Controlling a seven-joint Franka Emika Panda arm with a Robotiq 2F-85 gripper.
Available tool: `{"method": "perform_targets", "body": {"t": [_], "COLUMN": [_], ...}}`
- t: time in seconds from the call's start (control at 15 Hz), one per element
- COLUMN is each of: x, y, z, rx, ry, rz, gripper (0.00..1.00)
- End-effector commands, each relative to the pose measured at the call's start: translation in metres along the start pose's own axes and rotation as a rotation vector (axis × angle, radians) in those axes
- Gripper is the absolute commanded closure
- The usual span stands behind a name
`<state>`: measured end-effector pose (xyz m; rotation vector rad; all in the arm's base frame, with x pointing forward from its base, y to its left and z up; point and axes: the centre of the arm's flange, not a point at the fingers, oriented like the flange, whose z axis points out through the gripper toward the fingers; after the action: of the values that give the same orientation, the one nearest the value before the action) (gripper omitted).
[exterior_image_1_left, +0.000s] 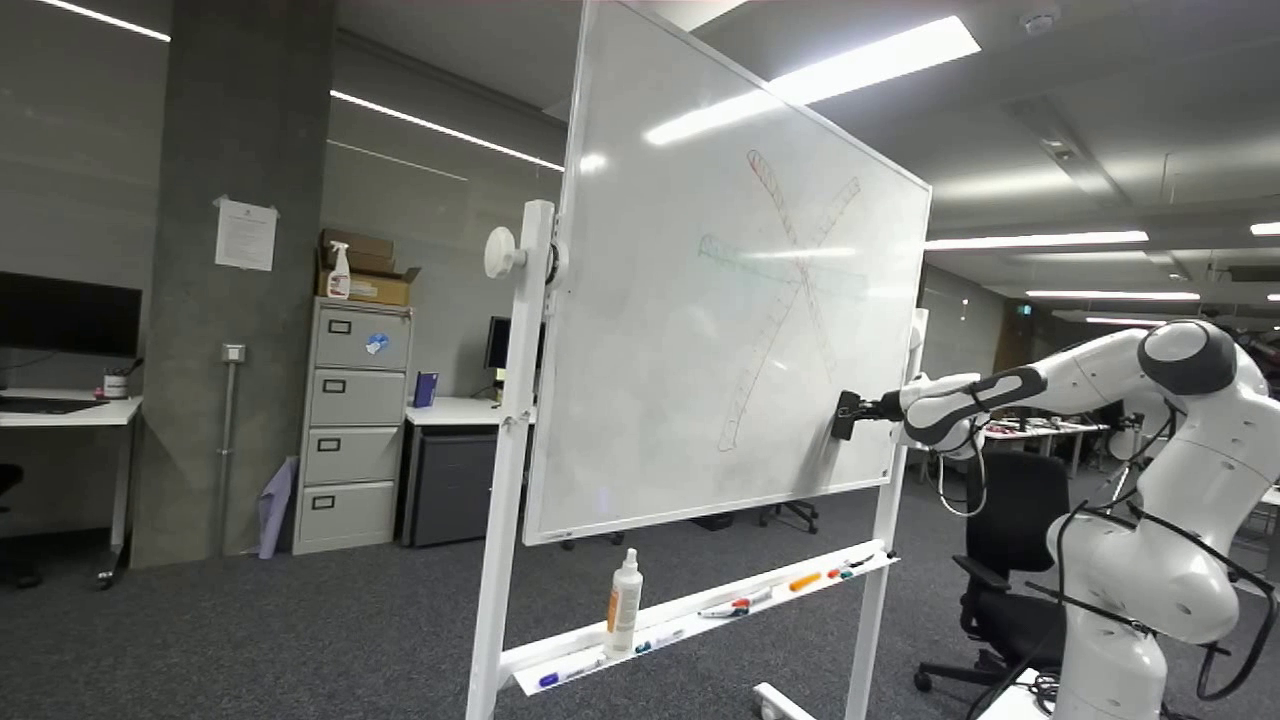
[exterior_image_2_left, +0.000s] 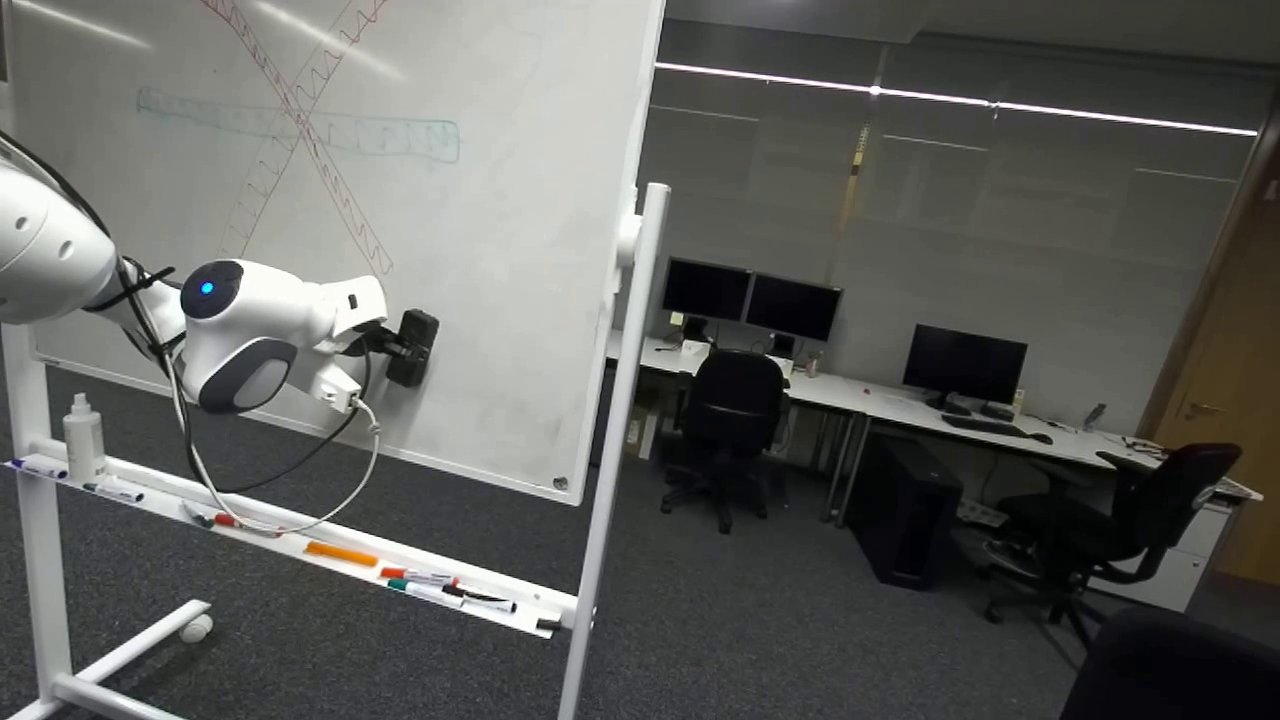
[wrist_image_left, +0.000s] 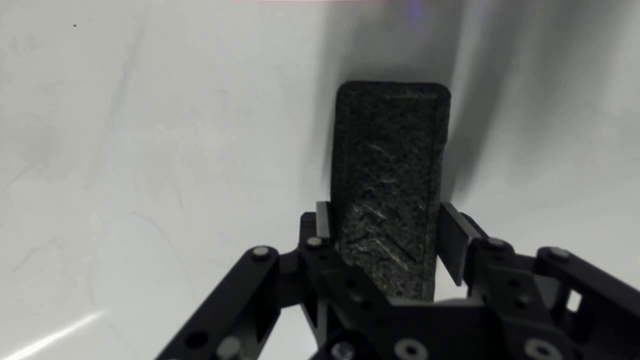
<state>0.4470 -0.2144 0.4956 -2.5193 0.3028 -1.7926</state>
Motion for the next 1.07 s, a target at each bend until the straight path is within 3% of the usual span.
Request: {"method": "perform_targets", "body": {"t": [0.0,0.53,1.0], "x": [0.002,0.007,0.015], "y": [-0.044,-0.067,-0.019], "z": [0.010,0.004,0.015], "rx": [0.075,0.086,0.033], "ry": [0.033,0.054,0.047], "rz": [-0.086,-0.144,-0.071], "gripper": [0.70,0.70,0.70]}}
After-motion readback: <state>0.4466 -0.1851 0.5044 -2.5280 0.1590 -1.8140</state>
